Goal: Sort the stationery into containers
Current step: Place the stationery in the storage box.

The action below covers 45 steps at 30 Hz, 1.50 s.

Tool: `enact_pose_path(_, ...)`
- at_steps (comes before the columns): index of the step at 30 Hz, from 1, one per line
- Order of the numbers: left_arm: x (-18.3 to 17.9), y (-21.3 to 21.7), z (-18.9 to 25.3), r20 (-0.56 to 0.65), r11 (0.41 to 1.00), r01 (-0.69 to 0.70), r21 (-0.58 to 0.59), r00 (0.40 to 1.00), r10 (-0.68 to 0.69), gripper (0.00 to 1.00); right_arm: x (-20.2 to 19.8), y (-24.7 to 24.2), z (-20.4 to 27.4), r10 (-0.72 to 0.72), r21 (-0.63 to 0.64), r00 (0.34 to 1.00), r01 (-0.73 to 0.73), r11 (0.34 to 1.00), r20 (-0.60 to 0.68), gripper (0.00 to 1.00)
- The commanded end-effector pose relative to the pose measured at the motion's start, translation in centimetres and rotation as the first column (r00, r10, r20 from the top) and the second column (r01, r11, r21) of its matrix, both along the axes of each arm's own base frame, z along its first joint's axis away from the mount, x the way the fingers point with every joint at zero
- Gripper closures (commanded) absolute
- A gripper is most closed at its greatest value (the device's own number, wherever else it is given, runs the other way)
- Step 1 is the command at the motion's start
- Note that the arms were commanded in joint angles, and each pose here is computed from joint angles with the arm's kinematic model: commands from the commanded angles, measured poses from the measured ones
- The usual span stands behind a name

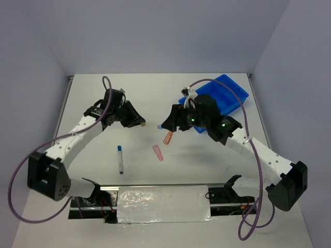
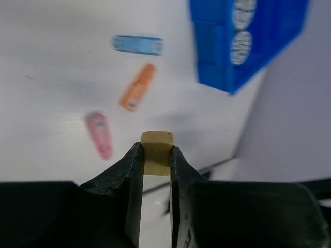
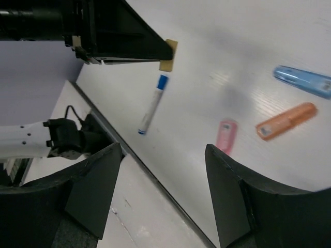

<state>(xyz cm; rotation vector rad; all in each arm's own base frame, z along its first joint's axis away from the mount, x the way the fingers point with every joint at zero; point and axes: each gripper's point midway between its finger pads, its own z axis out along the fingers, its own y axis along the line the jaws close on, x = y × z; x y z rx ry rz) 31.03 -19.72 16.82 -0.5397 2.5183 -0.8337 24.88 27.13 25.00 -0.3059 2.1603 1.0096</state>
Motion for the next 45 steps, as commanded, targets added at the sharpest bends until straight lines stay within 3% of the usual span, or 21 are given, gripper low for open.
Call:
enact_pose_path(1, -0.9, -3.2, 5.0, -0.107, 0.933, -0.199, -0.302, 0.979, 0.174, 0.96, 0.3, 3.1, 3.0, -0.024, 0.139, 0.994, 0.010, 0.990, 0.106, 0.27)
enact_pose_path(5, -2.0, -4.5, 6.6, -0.208, 0.854, -0.286, -0.435, 0.954, 0.214, 1.00, 1.5, 4.2, 3.5, -0.078, 0.151, 0.982, 0.052, 0.987, 0.175, 0.26)
enact_pose_path(7, -2.0, -5.0, 8.1, -0.183, 0.826, -0.273, -0.492, 0.961, 0.209, 1.00, 1.6, 5.0, 3.8, -0.063, 0.147, 0.982, 0.037, 0.989, 0.178, 0.27)
enact_pose_path(18, -2.9, -5.3, 9.0, -0.184, 0.829, -0.266, -0.491, 0.962, 0.200, 1.00, 2.1, 7.1, 1.6, -0.011, 0.067, 0.983, -0.001, 0.998, 0.182, 0.34)
enact_pose_path(21, -2.8, -5.6, 9.0, -0.188, 0.828, -0.256, -0.499, 0.965, 0.185, 1.00, 2.0, 7.2, 1.2, -0.004, 0.061, 0.981, -0.008, 0.998, 0.193, 0.43)
enact_pose_path(24, -3.0, -5.9, 8.9, -0.194, 0.831, -0.245, -0.499, 0.966, 0.169, 1.00, 2.4, 7.4, 1.2, -0.007, 0.058, 0.978, -0.005, 0.998, 0.207, 0.60)
enact_pose_path(30, -3.3, -6.2, 9.8, -0.180, 0.823, -0.223, -0.522, 0.972, 0.149, 0.98, 3.3, 7.8, 0.8, -0.022, 0.046, 0.977, 0.012, 0.999, 0.214, 0.77)
enact_pose_path(33, -3.4, -6.3, 10.1, -0.175, 0.824, -0.209, -0.526, 0.975, 0.136, 0.87, 3.6, 7.9, 0.3, -0.033, 0.036, 0.978, 0.026, 0.999, 0.207, 0.85)
enact_pose_path(36, -3.4, -6.4, 10.6, -0.147, 0.825, -0.181, -0.535, 0.982, 0.119, 0.61, 4.2, 7.8, 0.6, -0.048, 0.035, 0.975, 0.041, 0.999, 0.215, 0.95)
enact_pose_path(37, -3.3, -6.4, 10.7, -0.131, 0.832, -0.169, -0.528, 0.984, 0.117, 0.32, 4.3, 7.6, 0.6, -0.052, 0.035, 0.975, 0.045, 0.998, 0.218, 0.95)
enact_pose_path(38, -3.0, -6.1, 10.8, -0.110, 0.841, -0.160, -0.517, 0.987, 0.120, 0.12, 4.6, 7.0, 0.5, -0.066, 0.027, 0.975, 0.062, 0.998, 0.213, 0.95)
enact_pose_path(39, -2.4, -5.9, 10.4, -0.096, 0.857, -0.153, -0.491, 0.988, 0.122, 0.01, 5.0, 6.3, 0.3, -0.086, 0.017, 0.973, 0.085, 0.996, 0.213, 0.95)
enact_pose_path(41, -0.9, -2.9, 9.3, -0.059, 0.932, -0.188, -0.309, 0.982, 0.178, 0.01, 5.5, 4.3, -0.6, -0.133, -0.027, 0.974, 0.140, 0.990, 0.185, 0.95)
enact_pose_path(42, 0.7, -0.5, 10.4, 0.033, 0.951, -0.229, -0.207, 0.970, 0.241, 0.01, 6.9, 1.9, -1.1, -0.192, -0.042, 0.967, 0.202, 0.978, 0.170, 0.94)
enact_pose_path(43, 0.8, 2.6, 9.2, 0.003, 0.945, -0.312, -0.102, 0.949, 0.314, 0.01, 7.3, 0.0, -2.3, -0.233, -0.077, 0.964, 0.244, 0.967, 0.125, 0.94)
enact_pose_path(45, 1.4, 6.6, 9.8, 0.055, 0.915, -0.402, 0.002, 0.914, 0.402, 0.01, 9.8, -5.6, -3.9, -0.377, -0.129, 0.923, 0.384, 0.914, 0.072, 0.92)
